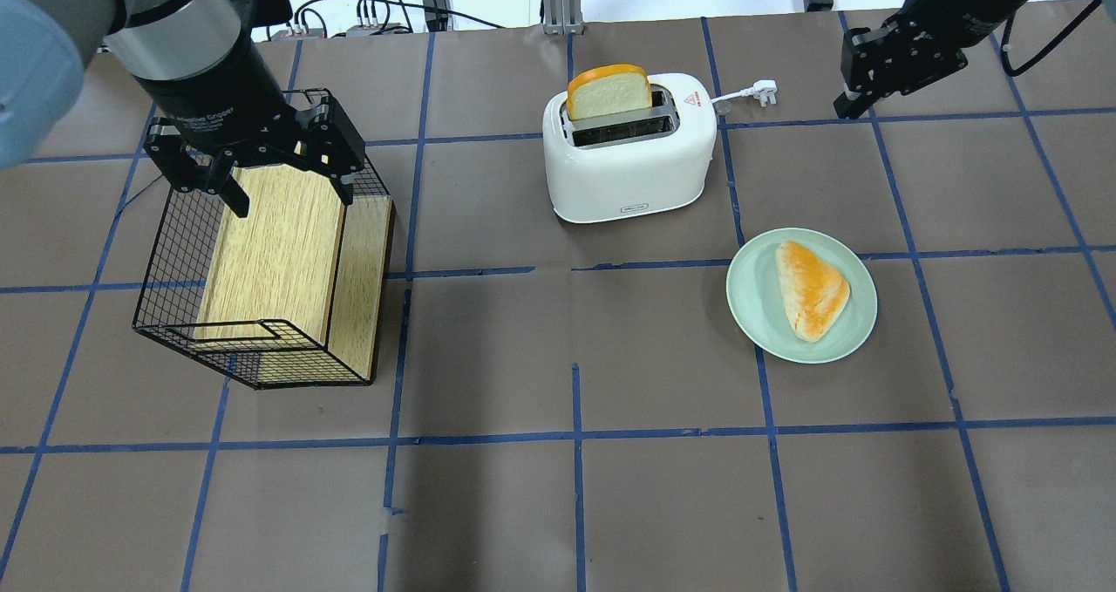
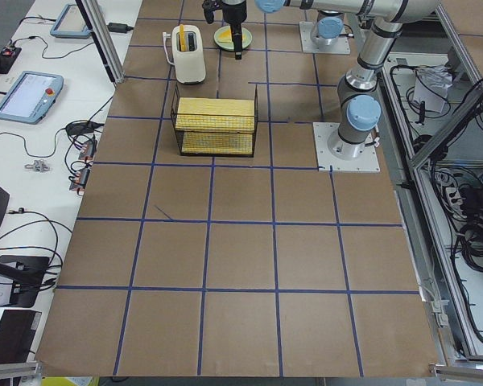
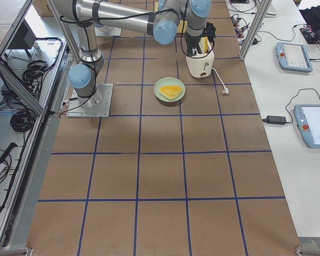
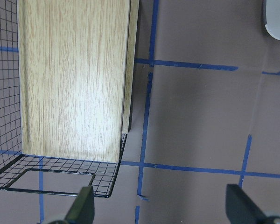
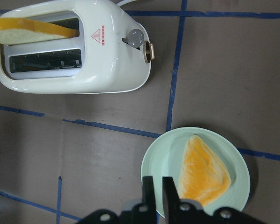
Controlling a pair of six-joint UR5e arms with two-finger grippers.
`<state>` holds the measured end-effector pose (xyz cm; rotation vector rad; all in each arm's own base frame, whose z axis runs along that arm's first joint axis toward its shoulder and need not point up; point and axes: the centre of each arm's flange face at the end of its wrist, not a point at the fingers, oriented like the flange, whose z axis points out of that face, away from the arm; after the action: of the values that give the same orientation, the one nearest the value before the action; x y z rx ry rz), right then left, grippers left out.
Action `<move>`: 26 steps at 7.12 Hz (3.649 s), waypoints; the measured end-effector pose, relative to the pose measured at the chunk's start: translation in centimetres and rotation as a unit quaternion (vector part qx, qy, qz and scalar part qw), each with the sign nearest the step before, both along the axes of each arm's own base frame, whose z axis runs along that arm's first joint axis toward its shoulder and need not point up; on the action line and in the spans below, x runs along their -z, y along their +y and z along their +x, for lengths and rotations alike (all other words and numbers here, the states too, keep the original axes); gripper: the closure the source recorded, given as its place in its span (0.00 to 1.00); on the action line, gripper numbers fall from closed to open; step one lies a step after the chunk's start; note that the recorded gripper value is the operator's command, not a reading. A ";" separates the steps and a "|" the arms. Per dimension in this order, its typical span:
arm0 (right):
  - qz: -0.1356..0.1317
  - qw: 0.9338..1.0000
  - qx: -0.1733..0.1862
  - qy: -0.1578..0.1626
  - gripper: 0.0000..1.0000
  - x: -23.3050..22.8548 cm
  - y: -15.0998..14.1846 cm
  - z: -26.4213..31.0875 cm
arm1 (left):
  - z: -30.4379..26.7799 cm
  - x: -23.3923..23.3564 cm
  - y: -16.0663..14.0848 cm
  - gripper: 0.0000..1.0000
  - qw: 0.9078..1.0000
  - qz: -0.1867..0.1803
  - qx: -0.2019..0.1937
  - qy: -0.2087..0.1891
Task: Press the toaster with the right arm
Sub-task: 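Move the right gripper toward the side lever of the white toaster, then lower the right gripper onto the toaster lever, pressing it down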
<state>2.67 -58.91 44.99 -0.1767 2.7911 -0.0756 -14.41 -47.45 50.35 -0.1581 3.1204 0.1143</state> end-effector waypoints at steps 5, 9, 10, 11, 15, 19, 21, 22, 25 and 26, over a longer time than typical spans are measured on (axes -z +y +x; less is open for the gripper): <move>0.013 0.996 -0.007 -0.091 0.96 5.5 -7.8 1.0 | 0.0 0.0 0.0 0.00 1.000 0.000 0.000 0.000; 0.028 0.993 -0.017 -0.111 0.95 12.2 -11.5 2.8 | 0.0 0.0 0.0 0.00 1.000 0.000 0.000 0.000; 0.029 0.993 -0.017 -0.112 0.95 12.8 -12.2 2.8 | 0.0 0.0 0.0 0.00 1.000 0.000 0.000 0.000; 0.029 0.993 -0.017 -0.112 0.95 13.5 -13.0 2.7 | 0.0 0.0 0.0 0.00 1.000 0.000 0.000 0.000; 0.024 0.993 -0.021 -0.111 0.95 13.9 -14.9 3.0 | 0.0 0.0 0.0 0.00 1.000 0.000 0.000 0.000; 0.037 0.992 -0.031 -0.112 0.95 16.1 -15.3 4.4 | 0.0 0.0 0.0 0.00 1.000 0.000 0.000 0.000; 0.044 0.992 -0.030 -0.114 0.95 17.2 -15.4 3.9 | 0.0 0.0 0.0 0.00 1.000 0.000 0.000 0.000; 0.049 0.992 -0.028 -0.116 0.95 17.9 -15.4 3.5 | 0.0 0.0 0.0 0.00 1.000 0.000 0.000 0.000; 0.062 0.991 -0.024 -0.118 0.95 19.2 -15.1 2.9 | 0.0 0.0 0.0 0.00 1.000 0.000 0.000 0.000; 0.065 0.990 -0.023 -0.119 0.95 19.6 -15.1 2.8 | 0.0 0.0 0.0 0.00 1.000 0.000 0.000 0.000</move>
<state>5.52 -73.99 25.40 -0.1871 2.5426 0.0916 -14.41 -47.45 50.34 -0.1582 3.1203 0.1142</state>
